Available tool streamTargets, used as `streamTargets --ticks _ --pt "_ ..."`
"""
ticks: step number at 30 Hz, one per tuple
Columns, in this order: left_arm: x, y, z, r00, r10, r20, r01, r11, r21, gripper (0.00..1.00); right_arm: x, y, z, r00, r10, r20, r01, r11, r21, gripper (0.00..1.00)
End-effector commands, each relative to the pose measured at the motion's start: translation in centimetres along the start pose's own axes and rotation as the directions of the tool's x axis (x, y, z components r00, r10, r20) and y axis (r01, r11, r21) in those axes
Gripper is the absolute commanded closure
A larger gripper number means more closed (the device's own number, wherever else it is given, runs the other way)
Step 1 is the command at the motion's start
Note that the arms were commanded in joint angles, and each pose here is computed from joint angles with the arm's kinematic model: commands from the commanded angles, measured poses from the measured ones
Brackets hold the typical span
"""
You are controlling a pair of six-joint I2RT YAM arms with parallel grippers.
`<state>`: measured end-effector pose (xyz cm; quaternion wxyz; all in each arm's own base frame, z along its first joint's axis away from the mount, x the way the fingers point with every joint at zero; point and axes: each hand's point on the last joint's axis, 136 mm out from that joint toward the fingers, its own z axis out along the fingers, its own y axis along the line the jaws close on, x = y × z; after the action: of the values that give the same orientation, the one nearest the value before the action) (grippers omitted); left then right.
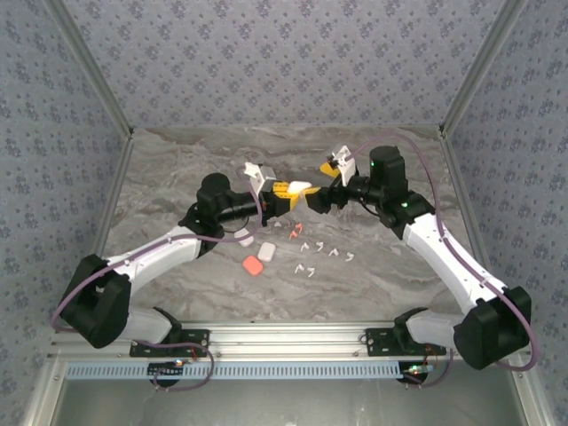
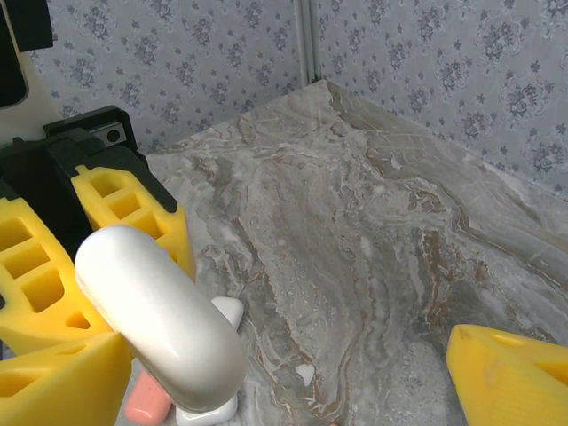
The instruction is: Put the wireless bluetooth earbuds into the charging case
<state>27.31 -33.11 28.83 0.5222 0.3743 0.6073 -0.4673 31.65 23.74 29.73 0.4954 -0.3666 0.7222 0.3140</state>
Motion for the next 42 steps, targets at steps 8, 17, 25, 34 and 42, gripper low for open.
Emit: streamTargets --ticks 8,17,25,34,42 --pt "-1.9 -1.6 0.0 0.997 0.073 0.037 -0.075 0.995 0.063 1.00 -2.4 -1.8 0.0 0.999 -0.025 0.024 0.024 0.999 0.035 0.06" --pt "-1.5 -0.7 -0.6 0.995 0.083 0.048 -0.083 0.997 -0.013 1.00 -3.2 0.1 -3.5 0.998 0.004 0.062 -0.006 1.000 0.025 0.04" --pt "-1.9 -0.7 -1.9 0.985 0.134 0.110 -0.127 0.990 -0.065 1.00 3.1 -2.8 -6.5 0.883 0.469 0.012 -0.445 0.831 0.334 0.10" --pt "-2.8 -2.0 -3.5 0.963 0.207 0.169 -0.197 0.977 -0.076 1.00 15.9 -3.4 -7.8 0.545 0.832 -0.103 -0.592 0.469 0.656 0.18" --pt "-2.9 -3.0 -4.4 0.958 0.238 0.162 -0.231 0.971 -0.064 1.00 23.8 -3.4 -7.6 0.395 0.909 -0.133 -0.528 0.343 0.777 0.33"
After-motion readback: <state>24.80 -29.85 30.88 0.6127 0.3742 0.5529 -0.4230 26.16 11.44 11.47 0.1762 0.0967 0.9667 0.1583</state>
